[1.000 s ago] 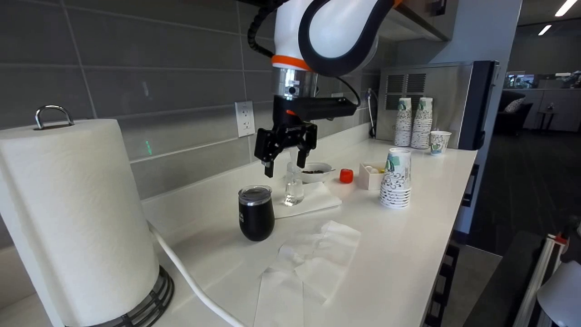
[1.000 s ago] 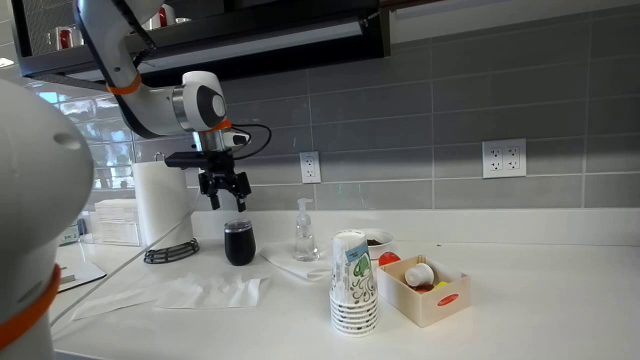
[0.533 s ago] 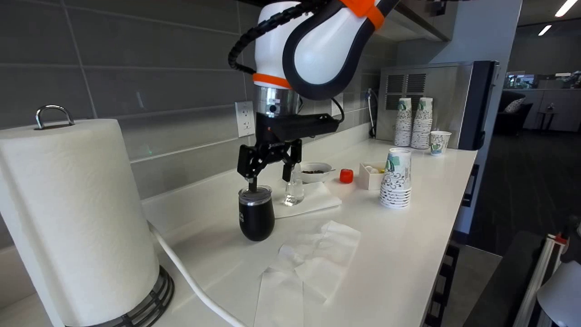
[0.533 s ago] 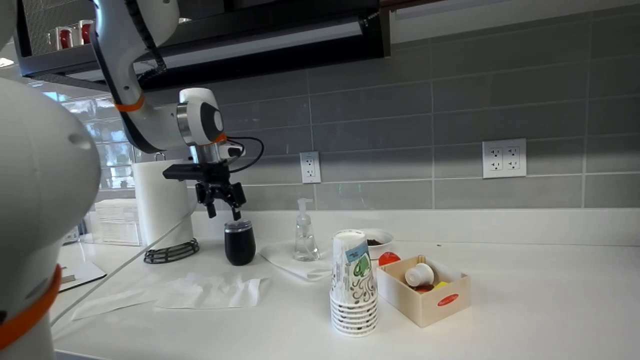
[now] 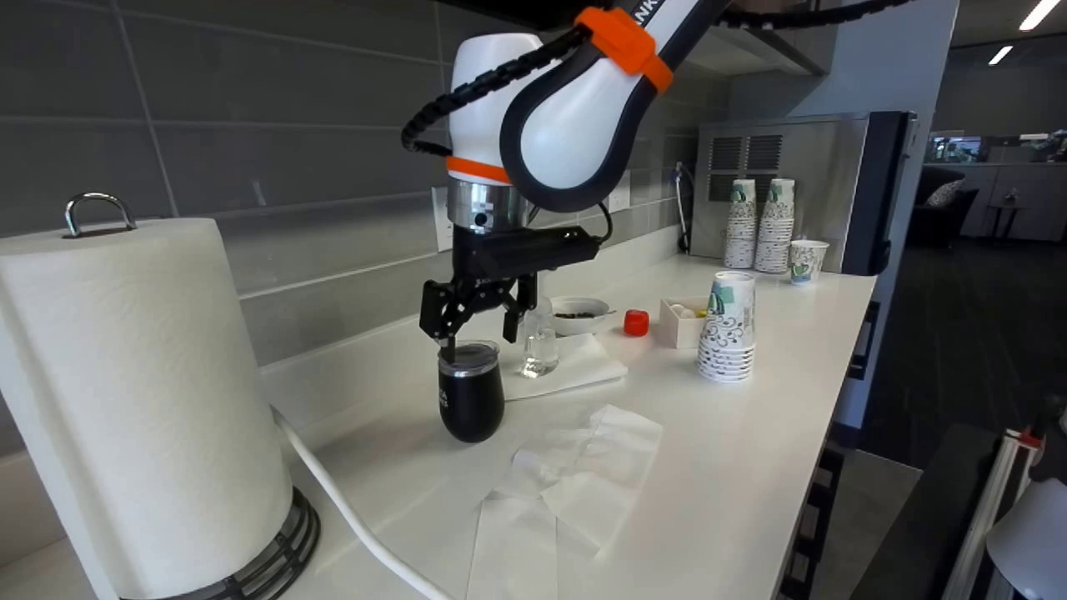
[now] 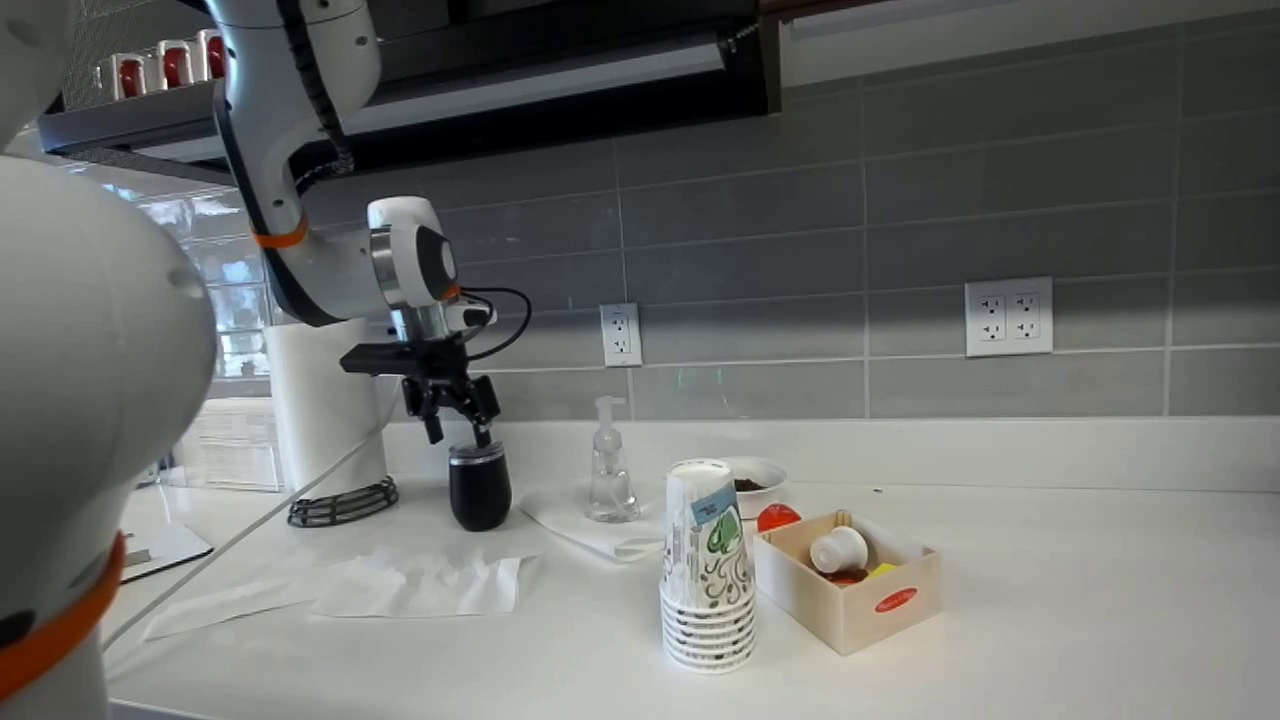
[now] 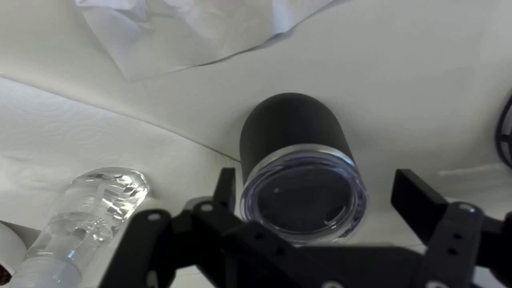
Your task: Remove the lid from the black cup and put it on the table
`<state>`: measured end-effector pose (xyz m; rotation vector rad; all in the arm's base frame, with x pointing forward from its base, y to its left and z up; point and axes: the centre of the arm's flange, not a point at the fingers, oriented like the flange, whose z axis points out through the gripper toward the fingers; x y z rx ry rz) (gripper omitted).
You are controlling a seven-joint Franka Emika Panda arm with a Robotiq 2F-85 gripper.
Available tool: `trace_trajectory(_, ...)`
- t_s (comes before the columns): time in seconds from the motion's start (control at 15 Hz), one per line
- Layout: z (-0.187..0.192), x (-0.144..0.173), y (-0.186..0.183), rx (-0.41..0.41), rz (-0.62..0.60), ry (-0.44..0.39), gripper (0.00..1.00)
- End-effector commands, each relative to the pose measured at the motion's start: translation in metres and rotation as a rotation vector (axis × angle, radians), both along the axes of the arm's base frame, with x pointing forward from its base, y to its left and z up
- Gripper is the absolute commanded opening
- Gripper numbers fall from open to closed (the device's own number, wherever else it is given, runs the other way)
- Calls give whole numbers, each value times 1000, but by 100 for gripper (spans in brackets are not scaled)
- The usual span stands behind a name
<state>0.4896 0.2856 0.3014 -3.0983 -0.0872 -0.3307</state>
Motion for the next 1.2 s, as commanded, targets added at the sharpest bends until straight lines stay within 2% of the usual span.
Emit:
trace_trajectory(0.0,-9,17,9,-7,-13,-31,100)
trace_trajectory(1.13,-21,38,14,-12,-13,-56,100)
